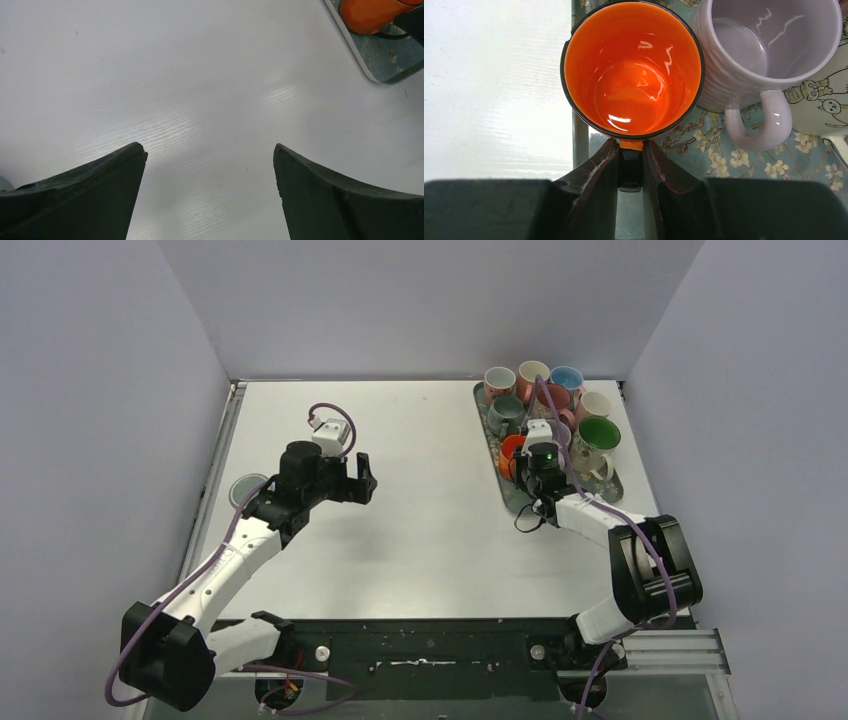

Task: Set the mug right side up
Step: Place the cup on the tray.

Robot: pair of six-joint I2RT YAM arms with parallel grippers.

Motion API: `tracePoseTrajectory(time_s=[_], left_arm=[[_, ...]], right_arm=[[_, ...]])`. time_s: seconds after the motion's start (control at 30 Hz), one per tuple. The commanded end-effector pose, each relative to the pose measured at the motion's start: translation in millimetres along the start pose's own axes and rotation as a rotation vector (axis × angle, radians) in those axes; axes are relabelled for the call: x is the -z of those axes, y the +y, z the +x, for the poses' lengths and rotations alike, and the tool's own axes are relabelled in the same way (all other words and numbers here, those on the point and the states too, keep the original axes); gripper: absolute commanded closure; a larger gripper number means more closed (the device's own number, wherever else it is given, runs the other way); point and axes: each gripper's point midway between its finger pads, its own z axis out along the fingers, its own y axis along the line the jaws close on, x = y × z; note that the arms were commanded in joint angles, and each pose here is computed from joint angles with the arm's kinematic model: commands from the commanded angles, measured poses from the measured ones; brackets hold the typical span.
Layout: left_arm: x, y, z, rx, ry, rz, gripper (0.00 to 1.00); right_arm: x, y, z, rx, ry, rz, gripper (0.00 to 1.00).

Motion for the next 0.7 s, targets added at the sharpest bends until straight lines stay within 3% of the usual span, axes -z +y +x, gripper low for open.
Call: tracePoseTrajectory(time_s=[0.0, 0.47, 0.67], left_arm=[[10.0, 2.0, -19.0, -0.030, -0.065, -0.017, 0.03], [15.6, 13.0, -18.8, -0.057, -0.095, -0.069, 0.03], [22.7, 38.2, -22.5, -0.009, -0.107, -0.225, 0.03]], right_arm=[[-1.0, -2.6, -50.0, -0.025, -0.158, 0.026, 0.83], [-6.3, -4.5, -54.3, -0.051, -0.167, 0.026, 0.79], [13.3, 0.4, -74.3, -0.100, -0.179, -0.006, 0.48]])
